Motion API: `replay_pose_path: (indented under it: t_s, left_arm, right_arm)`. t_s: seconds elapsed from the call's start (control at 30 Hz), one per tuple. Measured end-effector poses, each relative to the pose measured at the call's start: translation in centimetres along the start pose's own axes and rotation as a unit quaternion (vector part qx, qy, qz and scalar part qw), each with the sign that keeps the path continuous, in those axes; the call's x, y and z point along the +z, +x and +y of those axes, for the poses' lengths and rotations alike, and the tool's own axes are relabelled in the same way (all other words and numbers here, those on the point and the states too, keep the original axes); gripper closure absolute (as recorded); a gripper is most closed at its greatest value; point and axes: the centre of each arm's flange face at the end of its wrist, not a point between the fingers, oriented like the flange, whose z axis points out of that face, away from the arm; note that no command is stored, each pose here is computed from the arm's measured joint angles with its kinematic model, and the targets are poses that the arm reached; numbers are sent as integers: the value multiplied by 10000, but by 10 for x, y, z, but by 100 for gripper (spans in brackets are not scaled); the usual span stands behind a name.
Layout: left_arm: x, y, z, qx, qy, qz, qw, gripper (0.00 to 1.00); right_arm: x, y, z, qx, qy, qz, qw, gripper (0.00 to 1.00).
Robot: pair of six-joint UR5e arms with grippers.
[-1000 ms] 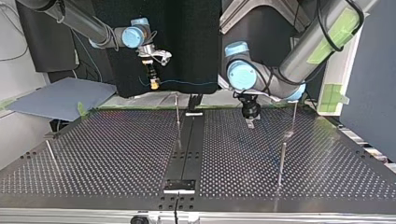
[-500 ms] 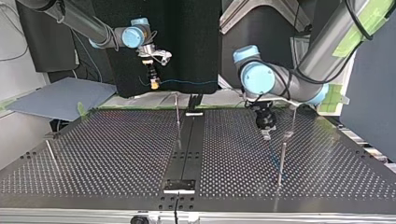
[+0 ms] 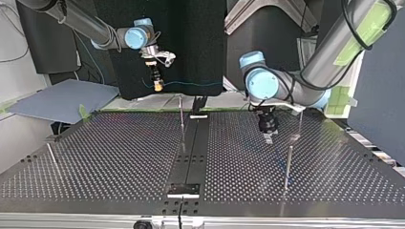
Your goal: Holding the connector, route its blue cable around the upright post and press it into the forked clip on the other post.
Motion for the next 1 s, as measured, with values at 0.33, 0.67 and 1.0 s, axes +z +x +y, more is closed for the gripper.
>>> replay_pose_path:
  t_s: [0.33,0.67,1.0]
  left_arm:
    - [20,22,-9,127,-54,151,9998,0]
    - [25,52,-33,376,110,380,9985,0]
    - [23,61,-42,479,152,483,9976,0]
  right_arm:
    - [0,0,0,-1,0,5,10000,100]
    - [0,0,0,-1,1,6,10000,100]
    - [0,0,-2,-2,15,-2,10000,100]
